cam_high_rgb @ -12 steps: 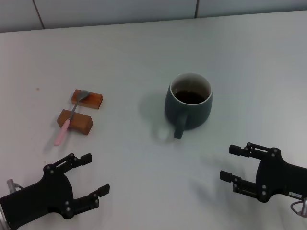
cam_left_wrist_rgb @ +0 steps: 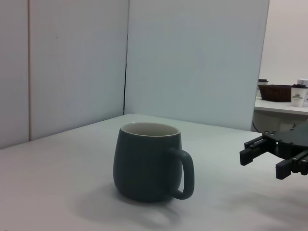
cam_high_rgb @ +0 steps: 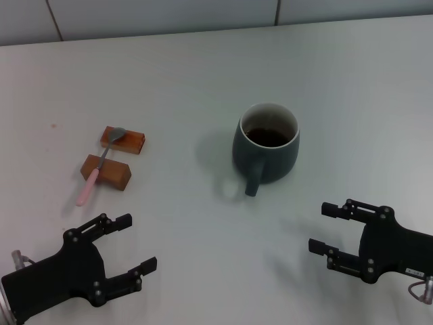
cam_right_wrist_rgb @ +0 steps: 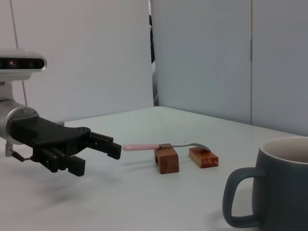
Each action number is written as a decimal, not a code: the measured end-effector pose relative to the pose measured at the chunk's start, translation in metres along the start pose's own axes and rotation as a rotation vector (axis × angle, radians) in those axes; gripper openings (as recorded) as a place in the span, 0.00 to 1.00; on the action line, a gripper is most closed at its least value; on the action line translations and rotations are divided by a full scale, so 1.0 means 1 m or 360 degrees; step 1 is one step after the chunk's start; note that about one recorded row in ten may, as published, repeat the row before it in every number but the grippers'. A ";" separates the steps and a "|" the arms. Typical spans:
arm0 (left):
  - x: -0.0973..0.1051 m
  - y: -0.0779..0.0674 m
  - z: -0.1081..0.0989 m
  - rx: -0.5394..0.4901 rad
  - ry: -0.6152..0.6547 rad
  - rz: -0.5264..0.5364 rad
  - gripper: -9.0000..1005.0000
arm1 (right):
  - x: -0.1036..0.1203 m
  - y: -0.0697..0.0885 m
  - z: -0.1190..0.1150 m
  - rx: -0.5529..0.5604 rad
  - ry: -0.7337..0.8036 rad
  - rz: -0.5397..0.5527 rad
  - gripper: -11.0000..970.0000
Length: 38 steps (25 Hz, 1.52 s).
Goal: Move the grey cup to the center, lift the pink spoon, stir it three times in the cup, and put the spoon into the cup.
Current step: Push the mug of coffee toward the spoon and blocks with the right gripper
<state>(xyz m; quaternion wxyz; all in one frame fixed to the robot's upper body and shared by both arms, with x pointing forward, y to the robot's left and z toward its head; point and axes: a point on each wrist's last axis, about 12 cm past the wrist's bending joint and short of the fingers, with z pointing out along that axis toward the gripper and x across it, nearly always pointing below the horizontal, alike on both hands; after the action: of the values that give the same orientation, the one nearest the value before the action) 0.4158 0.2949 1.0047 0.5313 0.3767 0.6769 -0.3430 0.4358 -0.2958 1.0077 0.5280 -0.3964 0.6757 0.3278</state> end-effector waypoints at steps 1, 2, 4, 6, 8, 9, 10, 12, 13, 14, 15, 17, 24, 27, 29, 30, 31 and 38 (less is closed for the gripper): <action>0.000 0.000 0.000 0.0001 -0.0001 0.0000 0.83 | 0.000 0.000 0.000 -0.0001 0.0000 0.0001 0.67; 0.000 0.000 0.000 0.0001 -0.0001 0.0000 0.83 | 0.000 0.000 0.000 -0.0002 0.0000 0.0001 0.67; 0.000 0.000 0.000 0.0001 -0.0001 0.0000 0.83 | 0.000 0.000 0.000 -0.0003 -0.0001 0.0003 0.67; 0.000 0.000 0.000 0.0002 -0.0002 -0.0002 0.83 | 0.000 0.001 0.001 -0.0005 -0.0005 0.0007 0.66; -0.001 0.000 0.000 0.0007 -0.0010 -0.0004 0.83 | 0.000 0.004 -0.001 0.0006 -0.0037 0.0015 0.66; -0.001 0.000 0.000 0.0007 -0.0010 -0.0004 0.83 | 0.000 0.004 -0.001 0.0006 -0.0037 0.0015 0.66; -0.001 0.000 0.000 0.0007 -0.0010 -0.0004 0.83 | 0.001 0.005 -0.001 0.0027 -0.0064 0.0029 0.66; -0.001 0.000 0.000 0.0007 -0.0014 -0.0004 0.83 | 0.001 0.006 -0.001 0.0037 -0.0075 0.0036 0.66; -0.003 -0.001 0.000 0.0010 -0.0038 -0.0003 0.83 | 0.001 0.006 -0.001 0.0042 -0.0079 0.0037 0.62; -0.003 -0.001 0.000 0.0010 -0.0038 -0.0003 0.83 | 0.001 0.006 -0.001 0.0042 -0.0079 0.0037 0.57; -0.003 -0.001 0.000 0.0011 -0.0042 -0.0004 0.83 | 0.001 0.006 -0.002 0.0045 -0.0081 0.0037 0.53; -0.003 -0.001 0.000 0.0012 -0.0043 -0.0006 0.83 | 0.001 0.006 -0.002 0.0054 -0.0085 0.0038 0.45; -0.002 -0.002 0.000 0.0012 -0.0045 -0.0014 0.83 | 0.001 0.007 -0.001 0.0058 -0.0095 0.0045 0.29; -0.002 -0.002 0.001 0.0012 -0.0045 -0.0015 0.83 | 0.001 0.007 0.001 0.0061 -0.0100 0.0039 0.23; -0.002 -0.002 0.000 0.0013 -0.0046 -0.0015 0.83 | 0.000 0.007 0.001 0.0089 -0.0123 0.0019 0.17; -0.002 -0.002 0.000 0.0013 -0.0046 -0.0015 0.83 | -0.001 0.006 0.001 0.0170 -0.0183 -0.0020 0.13; -0.002 -0.002 0.000 0.0013 -0.0047 -0.0015 0.83 | -0.001 0.006 0.001 0.0170 -0.0183 -0.0020 0.09; -0.002 -0.002 0.001 0.0007 -0.0054 -0.0018 0.83 | -0.008 -0.014 0.001 0.1093 -0.0449 -0.0337 0.01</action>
<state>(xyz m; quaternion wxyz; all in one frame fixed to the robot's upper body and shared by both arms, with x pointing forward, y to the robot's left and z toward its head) 0.4144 0.2930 1.0070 0.5399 0.3681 0.6691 -0.3538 0.4500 -0.2998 1.0150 0.7488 -0.2152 0.6221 0.0773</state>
